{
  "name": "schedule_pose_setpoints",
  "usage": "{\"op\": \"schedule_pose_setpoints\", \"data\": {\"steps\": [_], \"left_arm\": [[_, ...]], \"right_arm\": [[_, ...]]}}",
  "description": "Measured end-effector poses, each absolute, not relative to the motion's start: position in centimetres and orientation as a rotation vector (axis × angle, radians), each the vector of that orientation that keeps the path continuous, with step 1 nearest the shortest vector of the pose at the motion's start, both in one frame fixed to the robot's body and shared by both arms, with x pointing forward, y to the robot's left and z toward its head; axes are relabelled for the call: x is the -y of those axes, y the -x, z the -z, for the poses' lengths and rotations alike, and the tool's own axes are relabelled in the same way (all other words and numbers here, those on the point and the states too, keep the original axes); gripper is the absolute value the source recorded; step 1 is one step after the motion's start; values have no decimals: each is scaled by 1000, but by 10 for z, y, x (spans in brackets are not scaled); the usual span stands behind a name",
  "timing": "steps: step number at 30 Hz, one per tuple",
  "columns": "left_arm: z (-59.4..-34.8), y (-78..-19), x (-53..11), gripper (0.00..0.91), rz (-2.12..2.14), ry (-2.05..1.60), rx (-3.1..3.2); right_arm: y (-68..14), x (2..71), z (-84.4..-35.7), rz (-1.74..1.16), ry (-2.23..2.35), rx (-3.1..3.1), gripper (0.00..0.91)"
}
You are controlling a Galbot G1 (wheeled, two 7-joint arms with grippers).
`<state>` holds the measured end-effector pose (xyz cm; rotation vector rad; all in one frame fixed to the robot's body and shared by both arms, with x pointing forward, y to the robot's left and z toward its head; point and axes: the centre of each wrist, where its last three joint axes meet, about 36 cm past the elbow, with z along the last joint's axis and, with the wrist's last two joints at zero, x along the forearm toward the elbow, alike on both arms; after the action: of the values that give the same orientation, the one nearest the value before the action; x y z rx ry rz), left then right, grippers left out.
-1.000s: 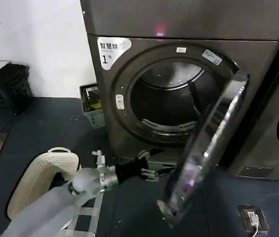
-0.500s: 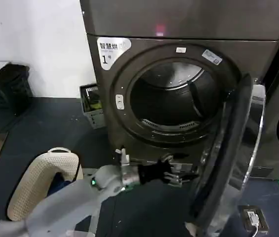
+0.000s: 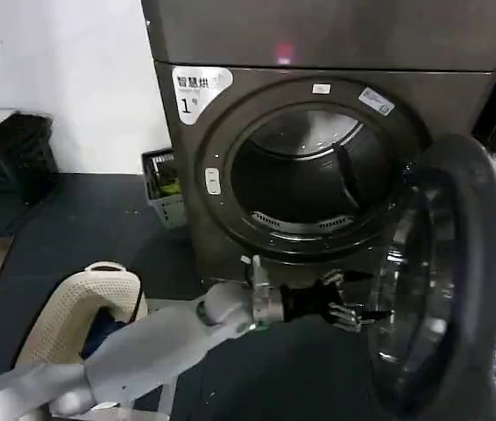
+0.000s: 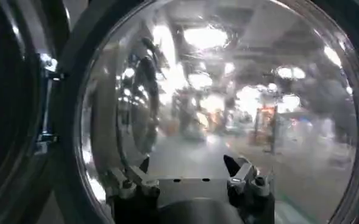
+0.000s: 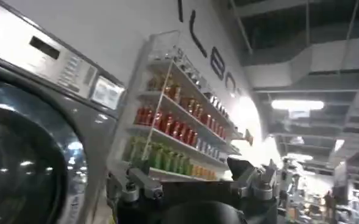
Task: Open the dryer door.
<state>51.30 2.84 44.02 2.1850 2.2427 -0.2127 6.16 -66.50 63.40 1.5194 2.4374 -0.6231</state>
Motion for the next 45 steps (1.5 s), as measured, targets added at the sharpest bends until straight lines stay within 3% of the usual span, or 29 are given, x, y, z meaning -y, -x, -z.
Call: {"op": "schedule_pose_setpoints", "data": {"steps": [23,45], "left_arm": [[-464,-527,83,907,164,-2103,-2159],[-477,-533,129,907,171,-1975,-2255]], "right_arm": [[-26,674,-658,688,-1699,-2295,907],[-22,672,-658,704,-1694,-2293,907]]}}
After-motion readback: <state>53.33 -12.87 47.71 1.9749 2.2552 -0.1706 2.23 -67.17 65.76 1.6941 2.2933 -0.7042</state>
